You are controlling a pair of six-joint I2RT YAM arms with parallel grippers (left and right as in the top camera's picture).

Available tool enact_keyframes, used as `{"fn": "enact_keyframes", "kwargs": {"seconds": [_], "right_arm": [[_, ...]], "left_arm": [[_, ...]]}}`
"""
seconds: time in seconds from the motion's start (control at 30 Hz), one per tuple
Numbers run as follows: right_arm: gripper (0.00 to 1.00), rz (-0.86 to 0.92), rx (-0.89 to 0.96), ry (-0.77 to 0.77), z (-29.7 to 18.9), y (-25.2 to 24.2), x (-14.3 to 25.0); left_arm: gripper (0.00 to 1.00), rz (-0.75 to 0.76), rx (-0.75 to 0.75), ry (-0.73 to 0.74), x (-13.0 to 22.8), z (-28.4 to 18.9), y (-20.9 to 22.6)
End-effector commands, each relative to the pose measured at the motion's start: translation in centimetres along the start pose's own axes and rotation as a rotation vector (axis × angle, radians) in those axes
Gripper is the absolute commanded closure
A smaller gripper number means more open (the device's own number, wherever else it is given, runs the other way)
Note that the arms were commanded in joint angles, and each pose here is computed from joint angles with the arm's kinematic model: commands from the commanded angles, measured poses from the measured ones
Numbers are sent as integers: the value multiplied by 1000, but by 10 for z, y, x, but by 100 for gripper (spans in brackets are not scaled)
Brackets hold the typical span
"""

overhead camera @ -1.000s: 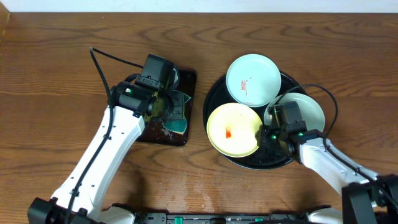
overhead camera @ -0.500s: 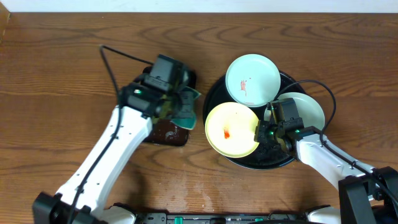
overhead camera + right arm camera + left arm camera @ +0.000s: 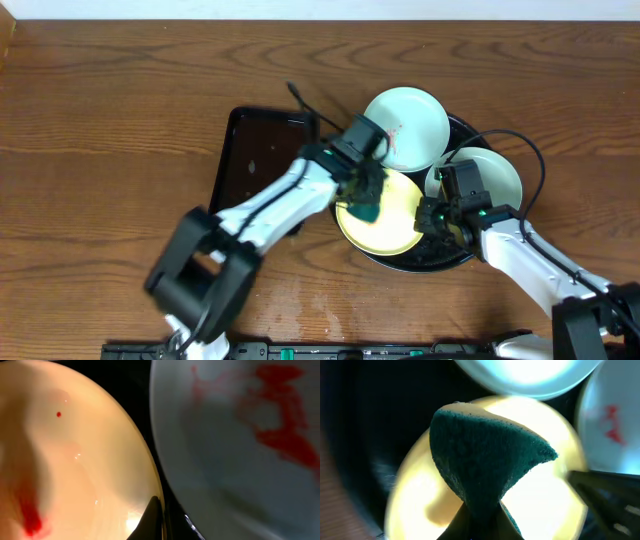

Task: Clean dirty plates on tray and stack at the side
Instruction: 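Scrub the yellow plate's red stain with the sponge in the left gripper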

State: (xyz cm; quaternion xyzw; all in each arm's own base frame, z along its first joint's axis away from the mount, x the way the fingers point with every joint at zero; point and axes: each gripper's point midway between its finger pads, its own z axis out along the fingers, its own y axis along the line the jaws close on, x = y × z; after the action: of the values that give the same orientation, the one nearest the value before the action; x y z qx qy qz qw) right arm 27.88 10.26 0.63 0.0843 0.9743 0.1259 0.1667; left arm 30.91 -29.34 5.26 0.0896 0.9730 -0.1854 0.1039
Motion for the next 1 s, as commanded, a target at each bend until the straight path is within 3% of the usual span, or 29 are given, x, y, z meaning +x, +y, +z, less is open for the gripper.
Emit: {"fn": "enact_keyframes", "kwargs": {"seconds": [0.0, 0.17, 0.37, 0.5, 0.7, 0.97], "right_arm": [[99, -22, 46, -17, -8, -10, 2], [99, -27, 37, -8, -8, -8, 4], [99, -31, 24, -16, -8, -5, 2], [99, -33, 4, -20, -8, -2, 0], [99, -48, -8, -15, -8, 0, 1], [99, -47, -8, -13, -8, 0, 2]], "left_arm": [[92, -50, -18, 65, 15, 34, 2], [92, -78, -47, 156, 35, 64, 14], [92, -46, 270, 294, 60, 59, -54], [92, 28, 320, 298, 69, 59, -74], [92, 60, 167, 221, 60, 69, -49], [93, -3, -395, 54, 24, 55, 76]]}}
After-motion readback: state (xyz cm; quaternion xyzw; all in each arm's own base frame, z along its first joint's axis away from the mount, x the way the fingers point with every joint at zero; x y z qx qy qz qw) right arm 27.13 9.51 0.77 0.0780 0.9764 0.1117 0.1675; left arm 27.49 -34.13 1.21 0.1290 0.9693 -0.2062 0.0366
